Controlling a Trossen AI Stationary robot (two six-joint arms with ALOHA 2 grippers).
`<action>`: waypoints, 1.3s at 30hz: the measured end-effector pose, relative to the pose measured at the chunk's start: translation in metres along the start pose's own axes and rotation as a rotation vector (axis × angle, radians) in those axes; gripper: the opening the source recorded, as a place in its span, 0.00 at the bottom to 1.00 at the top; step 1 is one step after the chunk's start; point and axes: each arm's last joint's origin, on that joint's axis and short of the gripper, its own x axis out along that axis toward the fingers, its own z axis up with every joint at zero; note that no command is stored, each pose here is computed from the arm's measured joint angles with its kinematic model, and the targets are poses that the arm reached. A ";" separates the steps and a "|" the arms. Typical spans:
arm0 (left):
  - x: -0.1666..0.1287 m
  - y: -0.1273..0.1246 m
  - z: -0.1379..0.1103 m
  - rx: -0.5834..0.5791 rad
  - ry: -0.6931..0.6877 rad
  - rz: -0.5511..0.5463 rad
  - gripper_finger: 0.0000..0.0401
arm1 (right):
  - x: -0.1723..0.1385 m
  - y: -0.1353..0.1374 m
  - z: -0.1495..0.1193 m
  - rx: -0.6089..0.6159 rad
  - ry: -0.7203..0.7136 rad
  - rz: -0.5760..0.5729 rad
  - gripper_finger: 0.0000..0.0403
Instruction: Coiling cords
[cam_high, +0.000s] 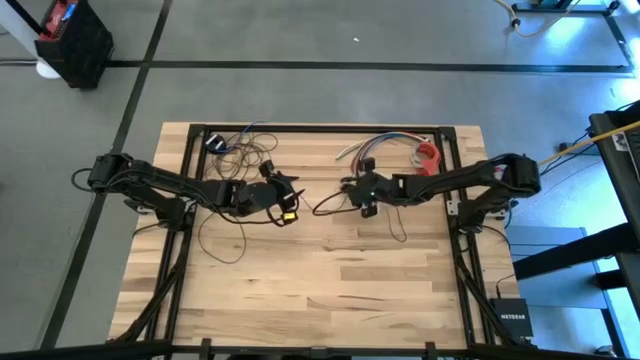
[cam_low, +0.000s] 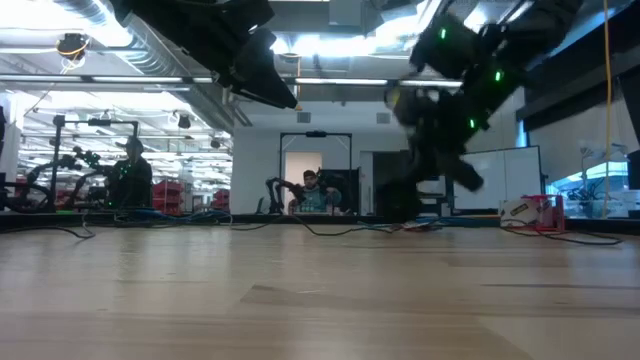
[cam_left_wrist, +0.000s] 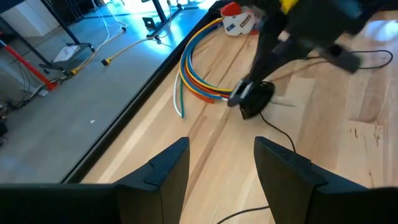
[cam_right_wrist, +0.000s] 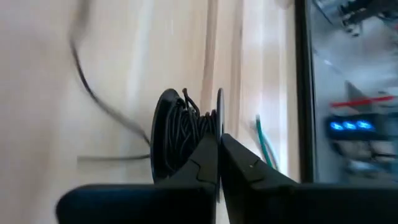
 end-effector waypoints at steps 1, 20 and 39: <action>0.000 0.000 0.000 0.000 -0.001 0.000 0.43 | -0.005 -0.004 0.004 0.036 -0.034 0.013 0.02; 0.030 -0.031 -0.025 0.090 0.068 -0.157 0.33 | 0.014 0.002 0.037 0.391 -0.440 0.399 0.01; 0.012 -0.033 -0.016 -0.063 0.047 -0.189 0.33 | -0.054 -0.062 0.072 0.420 -0.627 0.218 0.03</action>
